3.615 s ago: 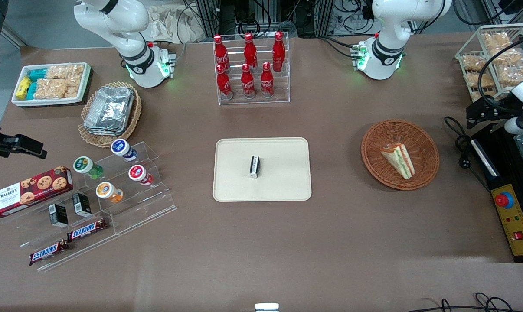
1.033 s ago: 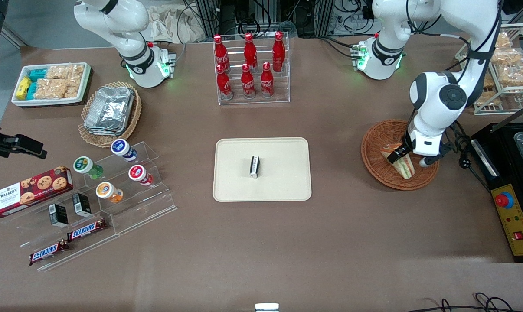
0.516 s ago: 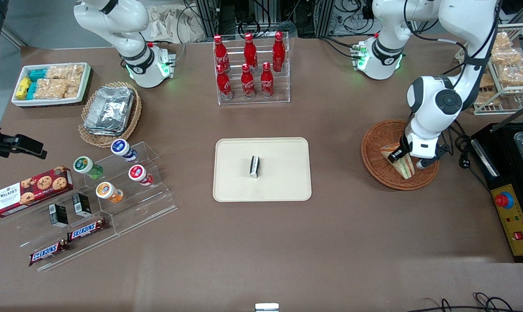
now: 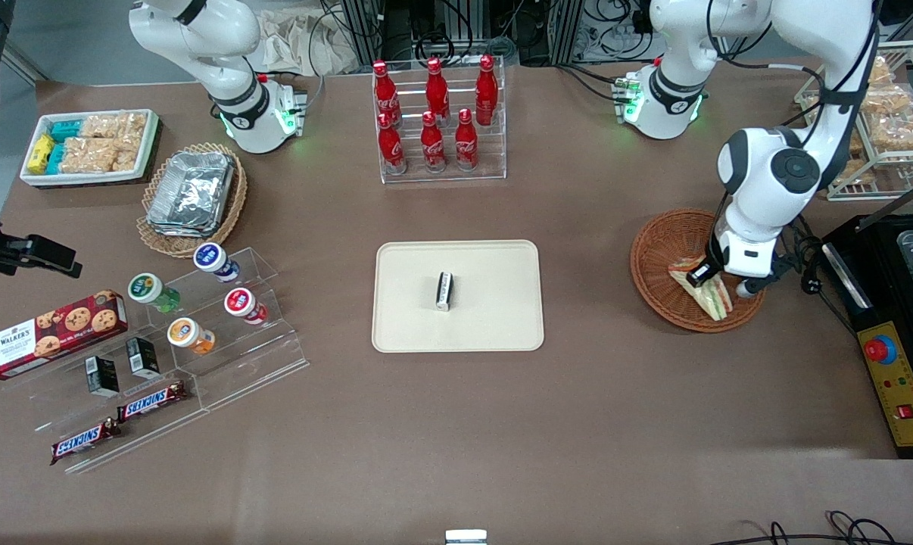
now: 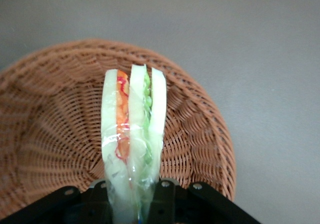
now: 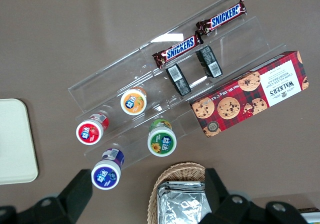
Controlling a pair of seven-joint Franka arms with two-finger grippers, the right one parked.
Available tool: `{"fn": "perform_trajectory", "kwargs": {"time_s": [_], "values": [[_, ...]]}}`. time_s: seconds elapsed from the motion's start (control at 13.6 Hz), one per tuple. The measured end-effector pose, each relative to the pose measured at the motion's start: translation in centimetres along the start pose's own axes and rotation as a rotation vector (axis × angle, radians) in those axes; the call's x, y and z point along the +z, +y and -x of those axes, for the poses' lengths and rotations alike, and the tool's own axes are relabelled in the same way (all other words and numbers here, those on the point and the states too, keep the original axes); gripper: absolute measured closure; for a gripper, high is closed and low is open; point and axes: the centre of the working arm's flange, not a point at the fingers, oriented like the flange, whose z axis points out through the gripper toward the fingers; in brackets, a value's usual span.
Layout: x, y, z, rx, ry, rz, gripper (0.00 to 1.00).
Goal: Place sandwich from basket to tray
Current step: 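Lift the sandwich out of the basket with the left gripper, then carry the sandwich over the white tray beside the dark box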
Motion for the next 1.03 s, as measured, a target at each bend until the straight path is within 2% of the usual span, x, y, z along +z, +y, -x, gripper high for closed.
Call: {"fn": "perform_trajectory", "kwargs": {"time_s": [0.15,0.37,0.44,0.59,0.81,1.03], "values": [[-3.5,0.8,-1.2,0.095,-0.063,-0.042,0.79],[-11.8,3.1,-3.9,0.216,-0.183,-0.106,0.79],[-14.6,4.2,-4.4,0.241,-0.199,-0.115,0.79],[-19.0,7.0,-4.3,0.292,-0.189,-0.111,0.79],[-21.0,12.7,-1.5,0.352,-0.16,-0.092,0.79],[-19.6,19.3,2.7,0.386,-0.178,-0.086,0.8]]}}
